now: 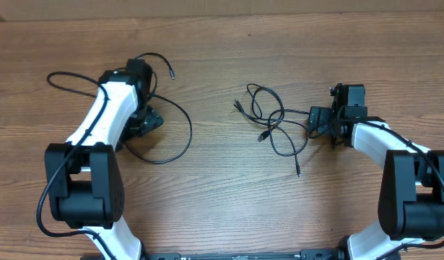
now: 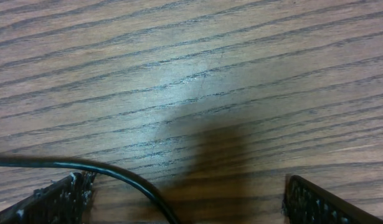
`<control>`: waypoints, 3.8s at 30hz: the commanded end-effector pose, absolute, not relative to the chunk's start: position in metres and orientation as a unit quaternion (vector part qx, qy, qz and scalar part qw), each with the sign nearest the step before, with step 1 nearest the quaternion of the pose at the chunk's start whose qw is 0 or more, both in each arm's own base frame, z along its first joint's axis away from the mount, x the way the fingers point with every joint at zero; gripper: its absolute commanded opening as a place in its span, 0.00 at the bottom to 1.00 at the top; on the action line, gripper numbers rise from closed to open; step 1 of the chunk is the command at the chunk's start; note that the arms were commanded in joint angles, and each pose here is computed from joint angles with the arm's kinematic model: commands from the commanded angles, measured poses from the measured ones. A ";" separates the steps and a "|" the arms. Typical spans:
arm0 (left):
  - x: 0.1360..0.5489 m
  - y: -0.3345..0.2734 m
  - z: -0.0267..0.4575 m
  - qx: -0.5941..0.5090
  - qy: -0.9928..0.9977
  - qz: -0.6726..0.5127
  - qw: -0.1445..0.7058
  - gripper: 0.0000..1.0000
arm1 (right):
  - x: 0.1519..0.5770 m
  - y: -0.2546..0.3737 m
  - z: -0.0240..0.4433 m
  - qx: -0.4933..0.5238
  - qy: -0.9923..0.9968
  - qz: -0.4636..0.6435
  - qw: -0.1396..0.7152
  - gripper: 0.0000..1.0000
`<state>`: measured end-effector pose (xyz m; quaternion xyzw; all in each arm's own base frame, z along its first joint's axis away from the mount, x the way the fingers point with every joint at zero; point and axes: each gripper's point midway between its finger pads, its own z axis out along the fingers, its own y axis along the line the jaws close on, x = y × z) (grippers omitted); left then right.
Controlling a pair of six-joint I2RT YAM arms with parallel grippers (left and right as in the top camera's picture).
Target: Untangle cables
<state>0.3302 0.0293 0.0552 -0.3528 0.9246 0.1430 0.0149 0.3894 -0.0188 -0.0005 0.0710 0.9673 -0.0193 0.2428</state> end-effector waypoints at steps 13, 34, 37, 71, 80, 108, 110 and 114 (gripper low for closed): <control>0.337 0.024 -0.026 -0.423 0.905 0.001 0.051 0.15 | 0.371 -0.016 -0.023 0.064 0.976 -0.014 0.205 1.00; 0.441 0.066 0.081 -0.248 0.944 -0.005 0.218 0.04 | 0.371 0.000 -0.023 0.055 0.977 0.032 0.204 1.00; 0.435 0.111 0.131 -0.302 0.929 0.036 0.213 0.04 | 0.372 0.000 -0.023 0.055 0.977 0.032 0.205 1.00; 0.299 0.289 0.348 -0.708 0.633 0.031 0.311 0.04 | 0.381 0.000 -0.018 0.054 0.972 0.032 0.225 1.00; 0.357 0.204 0.340 -0.675 0.678 -0.106 0.272 0.04 | 0.381 0.000 -0.018 0.054 0.972 0.032 0.225 1.00; 0.448 0.144 0.063 -0.562 0.801 0.199 0.047 0.89 | 0.381 0.000 -0.018 0.054 0.972 0.032 0.225 1.00; 0.448 0.147 0.064 -0.541 0.818 0.191 0.039 1.00 | 0.381 0.000 -0.018 0.054 0.972 0.032 0.225 1.00; 0.439 0.143 0.080 -0.517 0.844 0.138 0.003 1.00 | 0.381 0.000 -0.018 0.054 0.972 0.032 0.225 1.00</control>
